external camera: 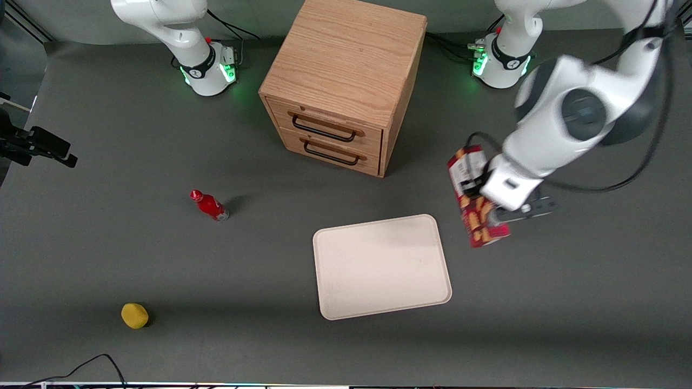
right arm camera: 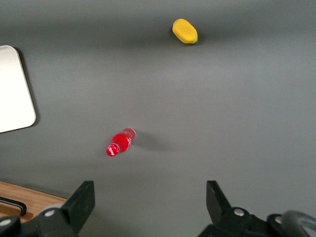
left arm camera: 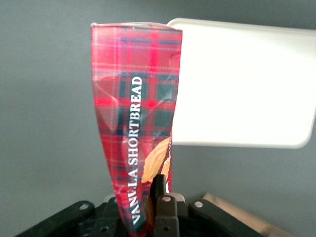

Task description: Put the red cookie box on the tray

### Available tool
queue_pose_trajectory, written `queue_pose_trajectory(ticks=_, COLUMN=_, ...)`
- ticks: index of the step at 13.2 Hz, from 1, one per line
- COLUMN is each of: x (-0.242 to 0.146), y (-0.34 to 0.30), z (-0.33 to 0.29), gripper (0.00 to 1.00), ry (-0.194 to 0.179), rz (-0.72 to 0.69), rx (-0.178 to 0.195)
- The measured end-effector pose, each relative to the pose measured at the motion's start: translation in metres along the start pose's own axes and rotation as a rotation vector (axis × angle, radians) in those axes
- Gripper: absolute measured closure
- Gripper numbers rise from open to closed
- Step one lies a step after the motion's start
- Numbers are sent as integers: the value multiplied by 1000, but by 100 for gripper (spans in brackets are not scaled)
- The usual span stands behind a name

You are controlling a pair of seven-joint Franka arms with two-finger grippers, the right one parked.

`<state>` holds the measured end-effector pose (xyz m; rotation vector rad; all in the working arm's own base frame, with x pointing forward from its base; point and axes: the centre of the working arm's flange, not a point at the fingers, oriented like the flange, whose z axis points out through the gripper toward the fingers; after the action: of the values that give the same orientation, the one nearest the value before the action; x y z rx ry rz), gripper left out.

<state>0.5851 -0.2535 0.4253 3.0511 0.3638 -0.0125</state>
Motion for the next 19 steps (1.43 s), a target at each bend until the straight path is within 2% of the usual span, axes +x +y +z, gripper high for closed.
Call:
queue_pose_trajectory(ticks=2, x=9, y=26, z=88, gripper=81, ry=56, rz=-38, rx=23)
queue_pose_trajectory(ticks=4, x=19, y=28, z=160, gripper=81, ry=75, rz=-68, rx=8)
queue_pose_trajectory(ticks=6, x=23, y=29, z=194, gripper=81, ry=98, rz=-67, rx=-16)
queue_pose_trajectory(ticks=7, x=24, y=30, z=197, gripper=81, ry=112, rz=-54, rx=-17)
queue_pose_trajectory(ticks=8, x=25, y=31, z=197, gripper=74, ry=125, rz=-46, rx=-16)
queue_pose_trajectory(ticks=11, x=34, y=29, z=186, gripper=38, ry=146, rz=-54, rx=-13)
queue_pose_trajectory(ticks=13, x=42, y=23, z=156, gripper=14, ry=149, rz=-73, rx=23)
queue_pose_trajectory(ticks=14, x=43, y=21, z=132, gripper=2, ry=134, rz=-65, rx=35)
queue_pose_trajectory(ticks=15, x=42, y=17, z=103, gripper=0, ry=101, rz=-41, rx=50)
queue_pose_trajectory(ticks=17, x=39, y=-7, z=33, gripper=0, ry=0, rz=22, rx=99)
queue_pose_trajectory(ticks=18, x=40, y=-27, z=-5, gripper=0, ry=-45, rz=48, rx=111)
queue_pose_trajectory(ticks=19, x=41, y=-52, z=-42, gripper=0, ry=-76, rz=75, rx=115)
